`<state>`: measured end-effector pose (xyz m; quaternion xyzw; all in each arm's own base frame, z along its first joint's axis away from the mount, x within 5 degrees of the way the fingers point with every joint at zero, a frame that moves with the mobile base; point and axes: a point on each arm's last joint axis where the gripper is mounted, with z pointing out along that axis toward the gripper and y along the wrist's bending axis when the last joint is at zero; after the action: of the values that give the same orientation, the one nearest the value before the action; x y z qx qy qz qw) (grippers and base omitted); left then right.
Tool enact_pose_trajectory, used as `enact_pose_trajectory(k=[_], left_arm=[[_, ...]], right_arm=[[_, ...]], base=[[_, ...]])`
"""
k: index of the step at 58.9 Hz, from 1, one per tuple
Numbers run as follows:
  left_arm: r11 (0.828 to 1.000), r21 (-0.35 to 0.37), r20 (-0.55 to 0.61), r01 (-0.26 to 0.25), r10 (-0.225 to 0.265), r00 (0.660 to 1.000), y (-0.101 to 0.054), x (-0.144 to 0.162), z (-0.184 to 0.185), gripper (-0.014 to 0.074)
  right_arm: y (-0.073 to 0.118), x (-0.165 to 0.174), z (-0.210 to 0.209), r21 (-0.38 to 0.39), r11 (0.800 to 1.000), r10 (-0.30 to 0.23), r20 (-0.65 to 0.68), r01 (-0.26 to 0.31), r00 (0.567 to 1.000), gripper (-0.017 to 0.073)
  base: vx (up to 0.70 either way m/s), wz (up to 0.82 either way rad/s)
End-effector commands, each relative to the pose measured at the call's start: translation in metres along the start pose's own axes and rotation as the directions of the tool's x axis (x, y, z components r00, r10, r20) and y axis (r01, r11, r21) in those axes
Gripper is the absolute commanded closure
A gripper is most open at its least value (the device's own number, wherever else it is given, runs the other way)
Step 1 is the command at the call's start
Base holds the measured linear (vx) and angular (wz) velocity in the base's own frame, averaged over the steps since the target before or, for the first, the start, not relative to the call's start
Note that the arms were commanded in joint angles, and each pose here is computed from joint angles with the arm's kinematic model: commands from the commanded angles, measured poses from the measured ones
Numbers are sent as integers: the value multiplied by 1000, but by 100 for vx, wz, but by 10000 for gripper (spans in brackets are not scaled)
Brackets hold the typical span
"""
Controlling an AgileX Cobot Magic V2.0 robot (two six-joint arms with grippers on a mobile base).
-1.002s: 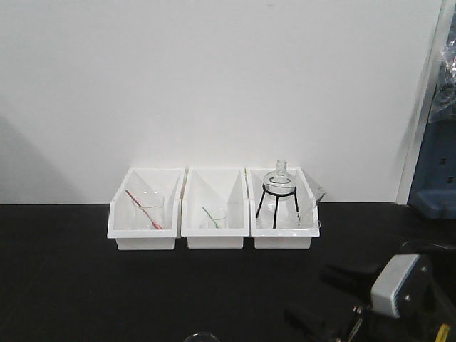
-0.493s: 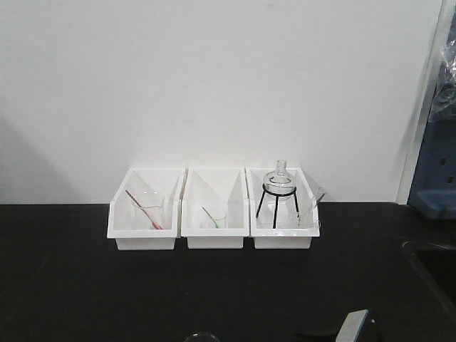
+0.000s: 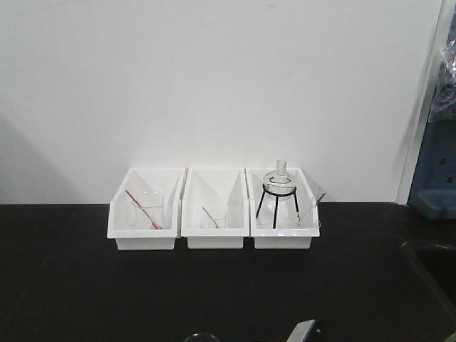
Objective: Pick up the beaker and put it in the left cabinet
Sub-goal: 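Close the right gripper on the beaker and lift it off the bench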
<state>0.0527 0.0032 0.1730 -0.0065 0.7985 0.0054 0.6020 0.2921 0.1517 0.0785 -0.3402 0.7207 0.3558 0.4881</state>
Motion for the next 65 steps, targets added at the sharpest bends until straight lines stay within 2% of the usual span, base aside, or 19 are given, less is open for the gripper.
enact_pose_trajectory(k=[1,18,27,43,46,52,54,61,65], left_arm=[[1000,18,99,0,-2,995,-1,-12,-3,590],[1000,18,99,0,-2,995,-1,-12,-3,590],[1000,18,99,0,-2,995,-1,-12,-3,590],[1000,18,99,0,-2,995,-1,-12,-3,590],[1000,18,99,0,-2,995,-1,-12,-3,590],[1000,18,99,0,-2,995,-1,-12,-3,590],[1000,18,99,0,-2,995,-1,-12,-3,590],[1000,18,99,0,-2,995,-1,-12,-3,590],[1000,18,99,0,-2,995,-1,-12,-3,590]], right_arm=[[6,-31,7,-69,996,-36,235,54,971,-22],[14,-28,36,-108,993,-16,243,44,970,-22],[17,-33,51,-125,990,-29,258,64,966,-22],[11,-46,69,-81,996,-13,309,39,951,-5],[10,-47,71,-73,997,-11,312,36,950,29],[11,-47,72,-60,998,-4,315,24,949,165],[11,-47,72,-62,998,-5,310,26,951,276],[12,-50,71,-65,997,-10,312,31,950,559],[12,-56,69,-64,998,10,306,10,952,573]], base=[[0,0],[0,0],[0,0],[0,0],[0,0],[0,0],[0,0],[0,0],[0,0]])
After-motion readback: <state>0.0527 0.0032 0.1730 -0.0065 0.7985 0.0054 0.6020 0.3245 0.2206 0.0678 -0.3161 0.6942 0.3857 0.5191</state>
